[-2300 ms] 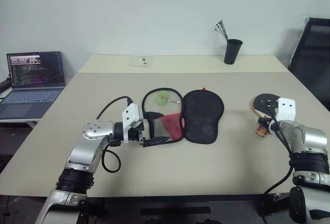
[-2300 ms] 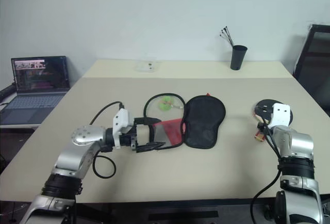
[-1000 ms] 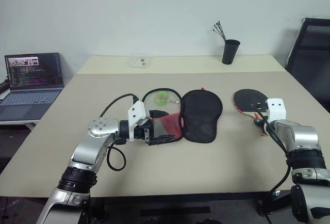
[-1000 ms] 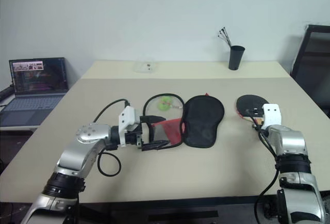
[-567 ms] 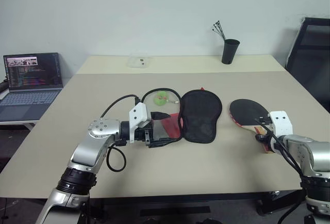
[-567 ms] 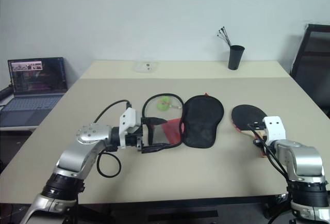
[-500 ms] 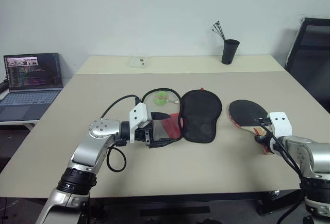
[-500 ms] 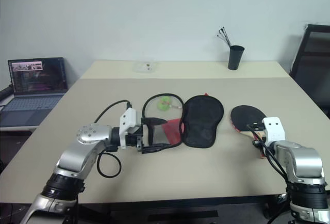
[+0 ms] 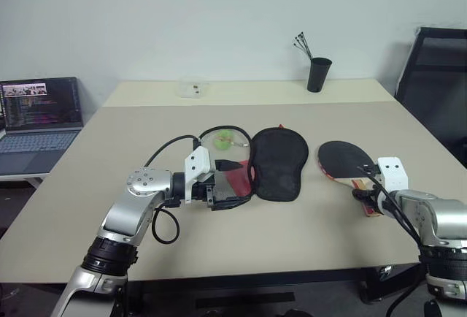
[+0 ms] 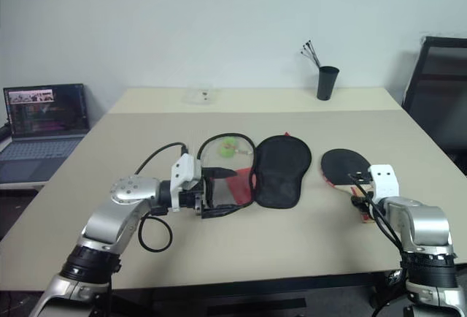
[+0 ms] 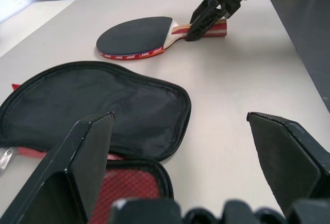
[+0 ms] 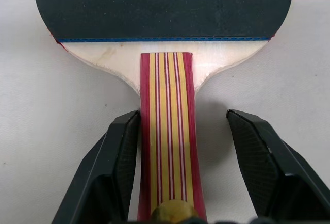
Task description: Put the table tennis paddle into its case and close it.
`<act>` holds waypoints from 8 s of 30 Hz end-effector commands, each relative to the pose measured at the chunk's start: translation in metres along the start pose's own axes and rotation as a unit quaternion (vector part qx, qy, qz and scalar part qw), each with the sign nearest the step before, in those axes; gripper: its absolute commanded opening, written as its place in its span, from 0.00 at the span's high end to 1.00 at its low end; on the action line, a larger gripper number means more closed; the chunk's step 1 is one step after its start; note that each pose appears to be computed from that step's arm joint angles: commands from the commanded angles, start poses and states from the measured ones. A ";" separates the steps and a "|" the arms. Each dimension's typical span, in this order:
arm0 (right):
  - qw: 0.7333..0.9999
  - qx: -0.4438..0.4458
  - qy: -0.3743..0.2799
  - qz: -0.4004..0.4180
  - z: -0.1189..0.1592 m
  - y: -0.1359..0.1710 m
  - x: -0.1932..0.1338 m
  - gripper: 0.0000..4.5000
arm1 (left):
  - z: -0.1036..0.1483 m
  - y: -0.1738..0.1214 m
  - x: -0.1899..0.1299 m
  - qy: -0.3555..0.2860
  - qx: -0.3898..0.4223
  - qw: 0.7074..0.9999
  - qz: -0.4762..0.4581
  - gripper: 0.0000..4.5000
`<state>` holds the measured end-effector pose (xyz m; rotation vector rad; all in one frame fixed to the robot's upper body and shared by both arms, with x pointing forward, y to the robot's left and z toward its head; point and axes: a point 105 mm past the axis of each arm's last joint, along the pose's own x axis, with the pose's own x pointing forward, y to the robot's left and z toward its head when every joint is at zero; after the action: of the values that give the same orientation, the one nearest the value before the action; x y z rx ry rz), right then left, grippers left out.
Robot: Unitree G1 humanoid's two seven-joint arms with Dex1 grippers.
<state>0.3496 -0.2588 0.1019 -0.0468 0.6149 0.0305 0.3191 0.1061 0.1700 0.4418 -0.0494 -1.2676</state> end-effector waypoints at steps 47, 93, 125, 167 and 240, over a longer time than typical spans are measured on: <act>0.984 0.040 -0.126 0.119 0.084 0.158 -0.009 0.75 | -0.011 0.003 -0.035 -0.001 -0.014 0.997 0.074 0.00; 0.934 -0.091 -0.196 0.283 0.076 0.149 -0.057 0.01 | -0.015 0.003 -0.037 0.013 -0.016 0.996 0.086 0.00; 0.907 -0.188 -0.115 0.360 0.019 0.169 -0.034 0.01 | -0.020 0.006 -0.043 0.027 -0.013 0.996 0.089 0.00; 0.871 -0.229 -0.200 0.386 0.080 0.144 -0.098 0.00 | -0.088 0.092 -0.016 0.113 -0.070 0.964 0.231 1.00; 0.955 -0.108 -0.069 0.269 0.043 0.156 0.052 0.25 | 0.021 0.072 -0.015 -0.051 0.004 0.982 0.180 1.00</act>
<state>0.4124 -0.1102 0.1087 -0.0703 0.4349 0.5989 0.3792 0.1276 0.2044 0.3345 -0.1686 -0.9414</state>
